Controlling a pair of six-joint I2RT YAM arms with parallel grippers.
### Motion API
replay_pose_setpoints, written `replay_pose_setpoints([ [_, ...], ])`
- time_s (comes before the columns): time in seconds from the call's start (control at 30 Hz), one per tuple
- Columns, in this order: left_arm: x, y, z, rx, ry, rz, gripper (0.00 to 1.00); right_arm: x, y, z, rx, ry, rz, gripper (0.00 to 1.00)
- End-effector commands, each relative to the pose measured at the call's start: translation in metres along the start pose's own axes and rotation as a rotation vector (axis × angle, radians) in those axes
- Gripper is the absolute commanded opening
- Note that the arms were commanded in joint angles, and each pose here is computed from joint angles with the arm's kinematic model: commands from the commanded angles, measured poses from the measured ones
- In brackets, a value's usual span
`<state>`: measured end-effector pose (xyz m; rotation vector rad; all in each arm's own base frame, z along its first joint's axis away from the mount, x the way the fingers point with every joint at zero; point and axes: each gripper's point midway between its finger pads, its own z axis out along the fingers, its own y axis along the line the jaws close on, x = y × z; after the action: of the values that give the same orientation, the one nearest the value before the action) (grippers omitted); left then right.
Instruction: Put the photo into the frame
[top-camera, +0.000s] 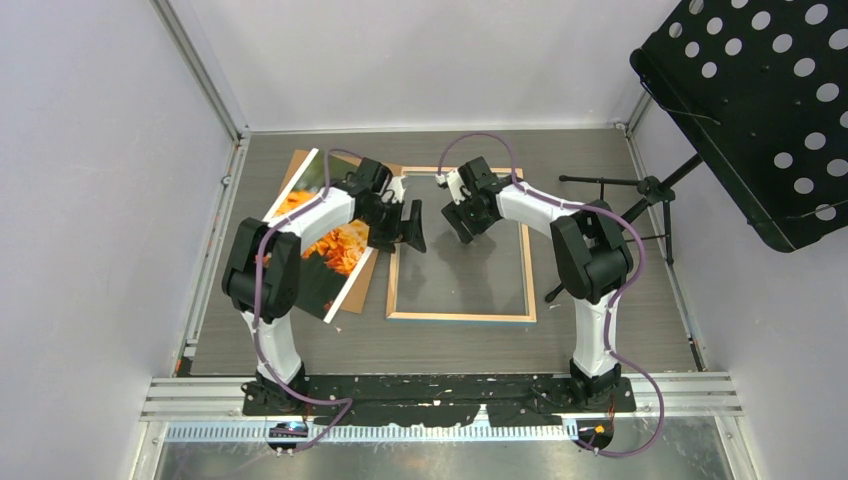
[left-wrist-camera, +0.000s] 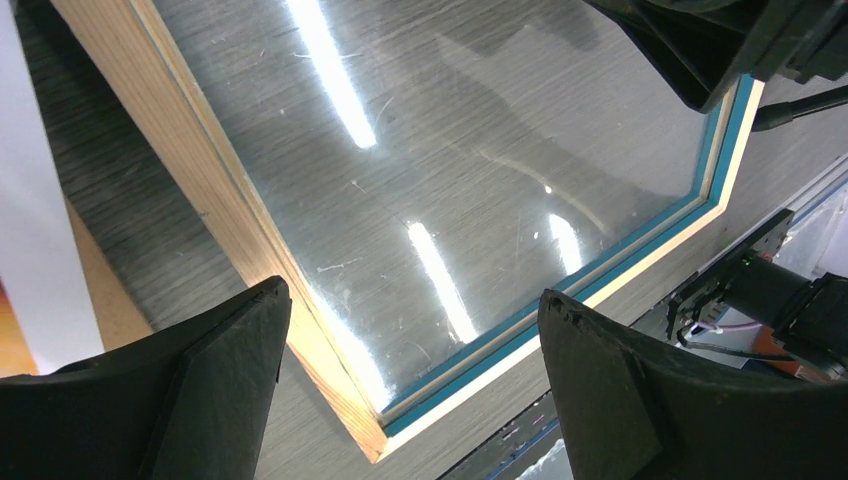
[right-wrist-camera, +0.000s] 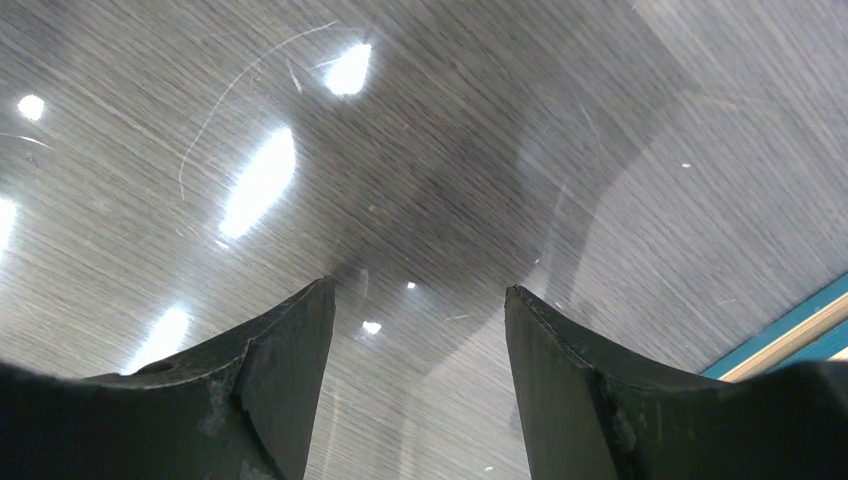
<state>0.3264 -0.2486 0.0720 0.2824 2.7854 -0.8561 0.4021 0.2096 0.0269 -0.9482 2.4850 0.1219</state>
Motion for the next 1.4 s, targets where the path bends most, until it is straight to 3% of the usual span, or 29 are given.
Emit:
replay_pose_setpoints([
  [0.0,-0.01,-0.008,-0.027,-0.011,-0.063,0.073,0.92,-0.009,0.0,-0.002,0.003,-0.012,0.002,0.68],
  [0.27,-0.009,-0.011,-0.045,-0.025,-0.096,0.147,0.93,-0.017,0.001,-0.01,-0.006,-0.045,0.008,0.68],
  [0.5,-0.022,-0.008,-0.081,-0.085,-0.215,0.245,0.95,-0.039,-0.003,-0.041,0.009,-0.135,-0.004,0.68],
  [0.93,-0.03,0.014,-0.147,-0.293,-0.401,0.408,1.0,-0.052,-0.037,-0.106,0.199,-0.237,0.017,0.74],
  [0.97,-0.029,0.015,-0.152,-0.306,-0.407,0.412,0.99,-0.051,-0.04,-0.111,0.213,-0.242,0.025,0.74],
  [1.03,-0.025,0.019,-0.156,-0.327,-0.409,0.412,0.99,-0.047,-0.046,-0.117,0.237,-0.243,0.04,0.95],
  [1.07,-0.024,0.022,-0.159,-0.341,-0.41,0.42,1.0,-0.043,-0.048,-0.118,0.243,-0.239,0.048,0.97],
  [1.37,-0.007,0.055,-0.172,-0.397,-0.383,0.381,1.0,-0.001,-0.096,-0.117,0.236,-0.215,0.29,0.99],
])
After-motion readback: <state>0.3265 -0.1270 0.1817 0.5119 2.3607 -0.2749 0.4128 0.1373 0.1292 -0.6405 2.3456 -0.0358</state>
